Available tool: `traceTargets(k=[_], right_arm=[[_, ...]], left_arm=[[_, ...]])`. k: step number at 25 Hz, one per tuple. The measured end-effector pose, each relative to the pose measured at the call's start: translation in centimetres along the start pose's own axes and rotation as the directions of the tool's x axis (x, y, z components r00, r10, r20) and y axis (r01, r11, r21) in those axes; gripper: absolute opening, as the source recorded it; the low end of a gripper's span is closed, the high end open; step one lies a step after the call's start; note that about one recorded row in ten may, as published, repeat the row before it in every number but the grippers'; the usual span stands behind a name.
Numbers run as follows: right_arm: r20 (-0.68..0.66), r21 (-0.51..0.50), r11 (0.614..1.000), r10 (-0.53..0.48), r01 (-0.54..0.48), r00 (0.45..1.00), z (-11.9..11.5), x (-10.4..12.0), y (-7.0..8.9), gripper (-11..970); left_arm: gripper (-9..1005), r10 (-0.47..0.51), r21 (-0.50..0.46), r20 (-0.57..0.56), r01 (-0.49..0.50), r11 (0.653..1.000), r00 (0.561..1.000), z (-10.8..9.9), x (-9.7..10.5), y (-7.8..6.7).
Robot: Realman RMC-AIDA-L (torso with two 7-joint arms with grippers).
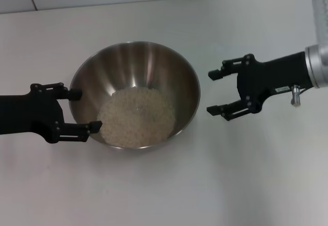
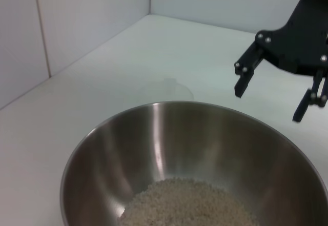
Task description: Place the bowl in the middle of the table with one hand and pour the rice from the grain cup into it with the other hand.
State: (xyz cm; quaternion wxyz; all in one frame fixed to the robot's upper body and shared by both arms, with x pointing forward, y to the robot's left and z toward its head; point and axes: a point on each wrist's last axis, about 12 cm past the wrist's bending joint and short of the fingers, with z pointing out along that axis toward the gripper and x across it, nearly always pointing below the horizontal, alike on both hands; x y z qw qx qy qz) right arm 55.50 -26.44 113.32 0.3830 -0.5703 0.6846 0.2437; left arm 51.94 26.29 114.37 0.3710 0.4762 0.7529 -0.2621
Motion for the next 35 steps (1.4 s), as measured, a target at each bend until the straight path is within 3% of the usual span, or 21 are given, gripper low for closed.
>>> traceTargets(k=[1,7,16,35], right_arm=[[-0.059,0.045,0.999,-0.022,0.025,0.998,0.0,-0.4,0.3,805],[-0.146,0.037,0.999,0.023,-0.018,0.989,-0.6,0.2,0.0,804],[0.029,0.043,0.998,0.05,-0.051,0.998,-2.7,-1.8,-0.6,804],[0.055,0.036,0.997,0.062,-0.064,0.997,-3.4,-3.2,-1.3,804]], left_arm=[[866,0.003,0.004,0.0,-0.003,1.0,1.0,0.1,-0.1,0.0],[867,0.016,0.012,-0.002,-0.015,1.0,1.0,0.3,-0.4,0.1],[867,0.019,0.016,-0.011,-0.019,1.0,1.0,0.4,-0.4,0.0],[867,0.023,0.016,-0.011,-0.023,1.0,1.0,0.4,-0.5,0.0]])
